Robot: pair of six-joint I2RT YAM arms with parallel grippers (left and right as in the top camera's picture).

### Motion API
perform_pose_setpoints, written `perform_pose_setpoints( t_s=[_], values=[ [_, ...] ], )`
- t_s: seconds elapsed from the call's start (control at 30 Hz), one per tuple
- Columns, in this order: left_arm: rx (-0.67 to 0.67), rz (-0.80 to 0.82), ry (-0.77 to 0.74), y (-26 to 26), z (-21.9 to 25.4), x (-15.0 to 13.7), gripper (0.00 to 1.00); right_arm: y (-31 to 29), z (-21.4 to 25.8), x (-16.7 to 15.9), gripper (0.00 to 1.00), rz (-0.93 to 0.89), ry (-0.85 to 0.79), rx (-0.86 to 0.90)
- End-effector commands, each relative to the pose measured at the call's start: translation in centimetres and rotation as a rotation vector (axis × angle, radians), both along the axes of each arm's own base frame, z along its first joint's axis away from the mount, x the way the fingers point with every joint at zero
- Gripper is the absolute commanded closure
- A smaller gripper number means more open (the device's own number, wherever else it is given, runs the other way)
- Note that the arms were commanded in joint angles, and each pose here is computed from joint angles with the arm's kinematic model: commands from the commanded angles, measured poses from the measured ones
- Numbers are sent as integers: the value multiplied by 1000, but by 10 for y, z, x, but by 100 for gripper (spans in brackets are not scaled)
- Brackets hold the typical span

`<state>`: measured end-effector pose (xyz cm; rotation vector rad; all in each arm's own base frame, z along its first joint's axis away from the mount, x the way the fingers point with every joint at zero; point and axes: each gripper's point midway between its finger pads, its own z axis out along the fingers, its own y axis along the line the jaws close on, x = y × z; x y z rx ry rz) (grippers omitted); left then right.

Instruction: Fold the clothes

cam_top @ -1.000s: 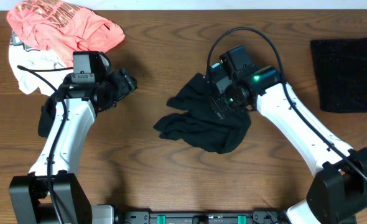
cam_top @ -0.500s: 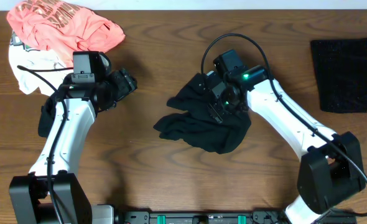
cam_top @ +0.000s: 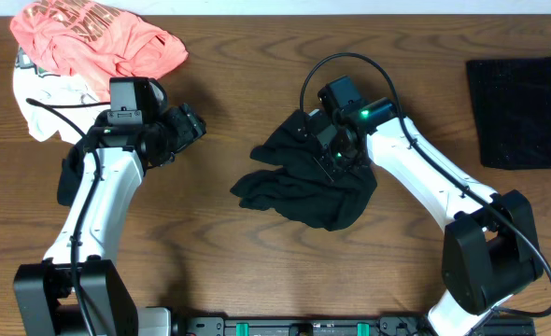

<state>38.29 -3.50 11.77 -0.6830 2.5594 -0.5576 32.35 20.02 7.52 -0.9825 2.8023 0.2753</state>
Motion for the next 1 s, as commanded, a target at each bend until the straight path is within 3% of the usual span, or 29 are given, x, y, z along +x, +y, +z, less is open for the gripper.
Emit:
perform_pose_setpoints(
  t_s=[0.0,0.3,0.5,0.73,0.97],
  values=[
    [-5,-8,-15,-1,6,2,22,10,20,11,99,13,-48,20],
    [1,-20,3,-1,4,-2,22,13,138,51,99,-17,-259,42],
    [-29,-155,-44,-17,10,-2,22,10,196,56,99,-31,-356,61],
    [-91,-368,-168,-51,27,1,22,4,238,43,99,-32,-404,95],
    [-162,-572,-332,-95,54,4,22,0,251,30,99,-27,-409,111]
  ],
)
